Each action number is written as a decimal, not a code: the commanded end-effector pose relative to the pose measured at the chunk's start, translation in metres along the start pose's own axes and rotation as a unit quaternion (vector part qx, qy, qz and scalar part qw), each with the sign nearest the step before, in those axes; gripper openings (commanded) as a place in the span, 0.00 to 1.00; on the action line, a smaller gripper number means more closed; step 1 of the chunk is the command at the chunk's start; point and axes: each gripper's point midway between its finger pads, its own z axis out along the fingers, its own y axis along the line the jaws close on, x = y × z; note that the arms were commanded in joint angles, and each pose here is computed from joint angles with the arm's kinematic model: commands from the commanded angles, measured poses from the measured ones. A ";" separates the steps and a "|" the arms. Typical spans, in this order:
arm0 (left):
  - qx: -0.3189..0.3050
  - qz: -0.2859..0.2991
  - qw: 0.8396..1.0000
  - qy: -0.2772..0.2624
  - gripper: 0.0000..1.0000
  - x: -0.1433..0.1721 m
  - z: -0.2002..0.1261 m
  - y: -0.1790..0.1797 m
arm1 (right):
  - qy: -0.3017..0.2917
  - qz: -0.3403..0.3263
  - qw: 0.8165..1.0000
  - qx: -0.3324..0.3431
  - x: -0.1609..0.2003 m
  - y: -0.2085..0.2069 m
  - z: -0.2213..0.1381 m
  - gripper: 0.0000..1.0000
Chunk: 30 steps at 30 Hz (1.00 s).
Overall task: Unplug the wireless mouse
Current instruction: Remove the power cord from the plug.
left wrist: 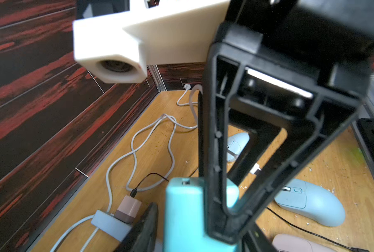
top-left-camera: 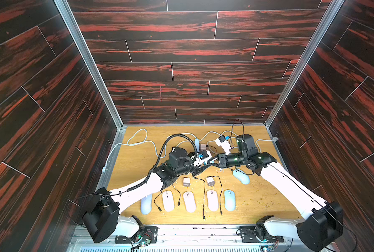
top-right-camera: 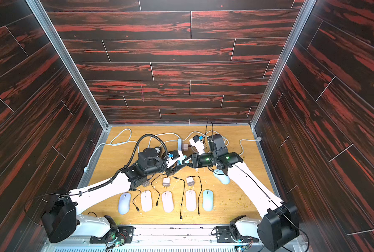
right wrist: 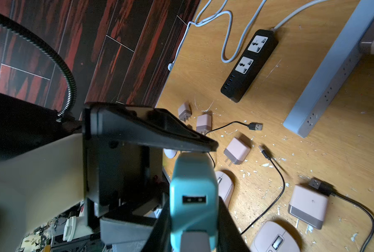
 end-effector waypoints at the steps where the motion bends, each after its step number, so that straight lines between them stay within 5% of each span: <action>1: -0.022 0.034 0.999 0.002 0.48 -0.009 -0.002 0.011 | 0.012 -0.014 0.999 -0.029 0.000 0.017 0.001 0.00; 13: -0.035 0.039 0.999 -0.011 0.24 -0.014 -0.007 0.012 | 0.010 -0.023 0.999 -0.029 -0.001 0.022 0.001 0.00; 17: -0.033 0.036 0.999 -0.012 0.02 -0.014 -0.008 0.011 | 0.003 -0.021 1.000 -0.014 -0.001 0.018 0.000 0.02; 21: -0.035 0.038 0.999 -0.011 0.00 -0.013 -0.010 0.011 | -0.030 -0.032 0.999 0.021 -0.010 0.014 -0.010 0.44; 24: -0.032 0.035 0.999 -0.015 0.00 -0.015 -0.011 0.010 | -0.070 -0.049 0.995 0.056 -0.019 0.011 -0.023 0.65; 30: -0.040 0.018 0.999 -0.020 0.00 -0.016 -0.013 0.012 | -0.108 -0.056 0.992 0.045 -0.020 0.014 -0.029 0.61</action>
